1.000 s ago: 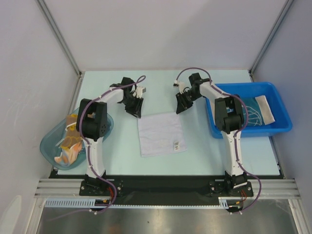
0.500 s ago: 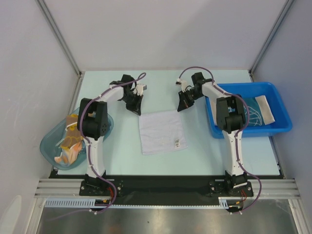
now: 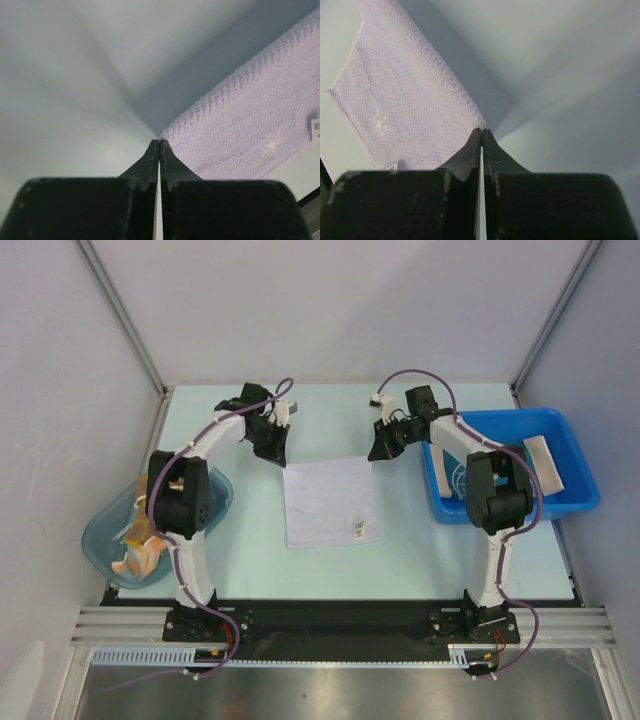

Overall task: Fold and stack the towels
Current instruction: Fold the towel

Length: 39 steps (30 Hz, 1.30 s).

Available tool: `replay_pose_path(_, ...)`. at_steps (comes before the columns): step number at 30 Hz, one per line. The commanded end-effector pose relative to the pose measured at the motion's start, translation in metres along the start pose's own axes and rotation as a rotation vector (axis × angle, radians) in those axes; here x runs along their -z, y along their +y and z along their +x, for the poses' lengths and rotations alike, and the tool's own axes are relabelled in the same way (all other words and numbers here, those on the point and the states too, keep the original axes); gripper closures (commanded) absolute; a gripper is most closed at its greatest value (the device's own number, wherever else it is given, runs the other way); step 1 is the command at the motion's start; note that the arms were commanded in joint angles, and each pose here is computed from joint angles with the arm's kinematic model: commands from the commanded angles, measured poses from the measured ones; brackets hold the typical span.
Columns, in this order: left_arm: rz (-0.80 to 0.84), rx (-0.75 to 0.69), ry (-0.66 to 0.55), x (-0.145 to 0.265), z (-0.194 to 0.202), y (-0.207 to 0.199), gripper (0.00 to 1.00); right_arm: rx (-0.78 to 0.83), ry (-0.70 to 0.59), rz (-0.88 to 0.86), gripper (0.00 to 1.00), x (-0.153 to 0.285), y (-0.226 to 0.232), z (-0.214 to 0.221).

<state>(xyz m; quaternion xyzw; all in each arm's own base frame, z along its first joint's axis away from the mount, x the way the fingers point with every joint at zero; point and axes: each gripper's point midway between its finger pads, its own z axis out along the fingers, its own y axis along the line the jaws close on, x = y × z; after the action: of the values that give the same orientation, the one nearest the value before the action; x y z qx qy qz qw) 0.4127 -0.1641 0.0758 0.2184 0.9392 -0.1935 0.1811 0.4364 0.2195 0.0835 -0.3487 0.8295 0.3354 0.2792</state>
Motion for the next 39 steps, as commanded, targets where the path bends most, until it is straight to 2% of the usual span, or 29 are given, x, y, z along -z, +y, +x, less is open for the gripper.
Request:
replay_pose_path(1, -0.049, -0.02, -0.095, 0.037, -0.012, -0.006, 0.99, 0.058, -0.091, 0.063, 1.0, 0.024, 0.007, -0.025)
replay_pose_path(2, -0.047, -0.012, -0.101, 0.04, -0.011, -0.008, 1.0, 0.077, -0.117, 0.074, 1.0, 0.035, 0.016, -0.033)
replay_pose_path(8, -0.054, -0.047, -0.15, 0.06, 0.0, -0.038, 1.0, 0.027, -0.16, 0.173, 1.0, 0.052, 0.032, -0.012)
replay_pose_path(9, -0.051, -0.044, -0.127, 0.056, 0.011, -0.041, 1.0, 0.057, -0.205, 0.19, 1.0, 0.061, 0.042, -0.022)
replay_pose_path(10, -0.054, -0.043, -0.124, 0.057, 0.015, -0.043, 1.0, 0.027, -0.181, 0.198, 1.0, 0.058, 0.045, -0.005)
replay_pose_path(16, -0.069, -0.037, -0.102, 0.061, 0.05, -0.061, 1.0, -0.014, -0.197, 0.27, 1.0, 0.066, 0.069, 0.015)
replay_pose_path(17, -0.07, -0.035, -0.107, 0.062, 0.053, -0.063, 0.99, -0.033, -0.177, 0.285, 1.0, 0.063, 0.07, 0.029)
replay_pose_path(23, -0.078, -0.017, -0.107, 0.066, 0.077, -0.077, 1.0, -0.063, -0.185, 0.301, 1.0, 0.06, 0.097, 0.044)
replay_pose_path(27, -0.07, -0.001, -0.065, 0.056, 0.101, -0.084, 1.0, -0.097, -0.112, 0.308, 1.0, 0.049, 0.11, 0.074)
replay_pose_path(34, -0.063, 0.04, -0.029, 0.048, 0.128, -0.089, 1.0, -0.14, -0.08, 0.385, 1.0, 0.052, 0.111, 0.1)
replay_pose_path(39, -0.067, 0.062, -0.014, 0.047, 0.14, -0.091, 1.0, -0.186, -0.071, 0.374, 1.0, 0.053, 0.12, 0.107)
